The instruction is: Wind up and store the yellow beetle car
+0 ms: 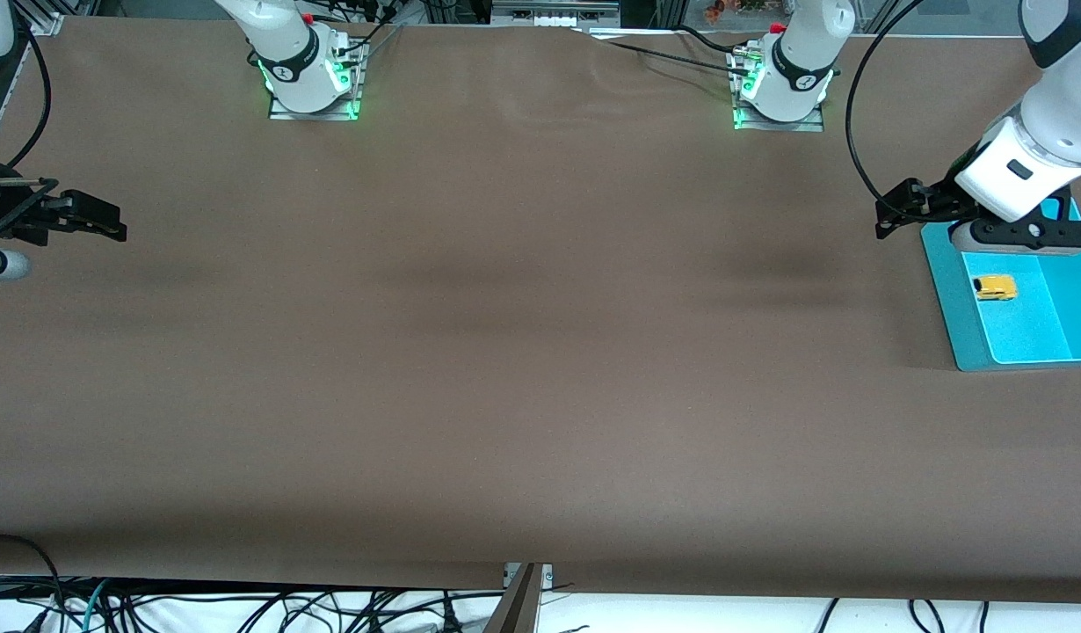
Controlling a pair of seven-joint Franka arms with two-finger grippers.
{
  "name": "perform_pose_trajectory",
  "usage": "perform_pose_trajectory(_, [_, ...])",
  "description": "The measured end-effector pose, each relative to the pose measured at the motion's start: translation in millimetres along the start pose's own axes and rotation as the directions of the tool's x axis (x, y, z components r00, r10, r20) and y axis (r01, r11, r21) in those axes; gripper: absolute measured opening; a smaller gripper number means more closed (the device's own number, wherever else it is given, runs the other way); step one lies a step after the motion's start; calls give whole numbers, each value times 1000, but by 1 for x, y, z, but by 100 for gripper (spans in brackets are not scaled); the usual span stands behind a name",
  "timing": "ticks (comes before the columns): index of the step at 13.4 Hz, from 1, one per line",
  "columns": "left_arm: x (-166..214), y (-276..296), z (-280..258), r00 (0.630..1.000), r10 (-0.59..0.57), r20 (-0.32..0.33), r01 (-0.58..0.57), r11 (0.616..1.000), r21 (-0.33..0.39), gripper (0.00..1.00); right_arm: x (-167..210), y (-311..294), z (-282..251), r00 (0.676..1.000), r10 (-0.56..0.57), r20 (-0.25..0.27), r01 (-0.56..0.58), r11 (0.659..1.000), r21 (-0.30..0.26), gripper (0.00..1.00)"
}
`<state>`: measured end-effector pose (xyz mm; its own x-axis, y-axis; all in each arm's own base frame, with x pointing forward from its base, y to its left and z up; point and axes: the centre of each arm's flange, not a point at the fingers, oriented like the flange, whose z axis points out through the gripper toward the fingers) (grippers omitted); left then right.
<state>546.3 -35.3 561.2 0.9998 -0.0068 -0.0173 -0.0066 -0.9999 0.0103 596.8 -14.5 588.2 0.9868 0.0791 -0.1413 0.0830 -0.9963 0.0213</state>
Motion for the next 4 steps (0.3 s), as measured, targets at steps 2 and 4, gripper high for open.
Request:
perform_pose_trajectory(2, [4, -4, 2, 1000, -6, 6, 6, 1000, 0, 100, 0, 0, 0, 1000, 0, 0, 0, 1000, 0, 100])
perform_pose_trajectory(4, [4, -5, 3, 1000, -8, 10, 8, 1000, 0, 100, 0, 0, 0, 1000, 0, 0, 0, 1000, 0, 100])
